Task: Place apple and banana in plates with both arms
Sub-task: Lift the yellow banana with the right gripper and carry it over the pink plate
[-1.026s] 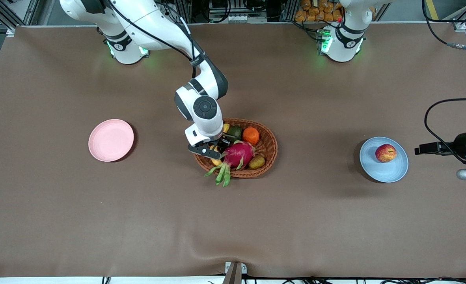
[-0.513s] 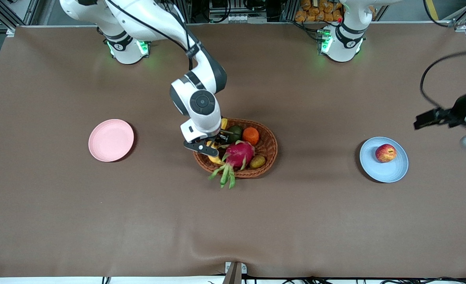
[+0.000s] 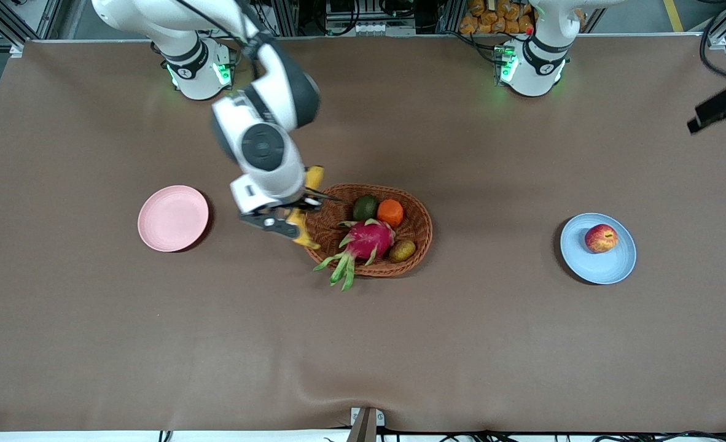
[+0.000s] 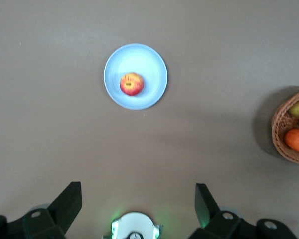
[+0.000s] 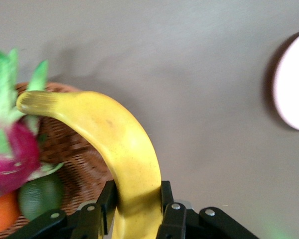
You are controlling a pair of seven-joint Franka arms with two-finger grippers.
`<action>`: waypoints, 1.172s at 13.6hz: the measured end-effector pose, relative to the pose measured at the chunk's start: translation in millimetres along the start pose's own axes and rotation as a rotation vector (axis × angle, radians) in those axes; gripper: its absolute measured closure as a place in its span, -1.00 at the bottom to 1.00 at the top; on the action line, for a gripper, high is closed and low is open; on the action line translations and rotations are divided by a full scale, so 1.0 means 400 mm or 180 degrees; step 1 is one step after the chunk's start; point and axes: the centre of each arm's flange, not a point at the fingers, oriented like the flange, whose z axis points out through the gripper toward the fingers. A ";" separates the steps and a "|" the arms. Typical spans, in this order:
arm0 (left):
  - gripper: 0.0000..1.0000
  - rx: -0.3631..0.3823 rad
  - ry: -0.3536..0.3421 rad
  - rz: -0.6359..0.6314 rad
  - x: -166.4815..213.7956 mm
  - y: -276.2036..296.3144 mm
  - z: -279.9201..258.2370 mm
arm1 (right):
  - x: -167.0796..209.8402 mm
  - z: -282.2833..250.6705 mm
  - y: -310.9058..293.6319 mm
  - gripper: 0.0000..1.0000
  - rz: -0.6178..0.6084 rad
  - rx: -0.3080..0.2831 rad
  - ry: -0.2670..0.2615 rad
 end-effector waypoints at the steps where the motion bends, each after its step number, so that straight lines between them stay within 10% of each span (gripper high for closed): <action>1: -1.00 -0.0004 0.0022 -0.0008 -0.016 -0.001 -0.011 | 0.040 -0.021 0.063 0.19 -0.0029 -0.0025 -0.0067; 7: -1.00 -0.0006 0.0031 -0.0012 0.000 0.000 0.009 | 0.234 0.064 0.425 0.19 -0.0261 -0.0251 -0.0173; 16: -1.00 -0.0116 0.0090 0.0018 0.023 0.011 0.023 | 0.194 0.308 0.622 0.19 -0.0380 -0.0226 0.0111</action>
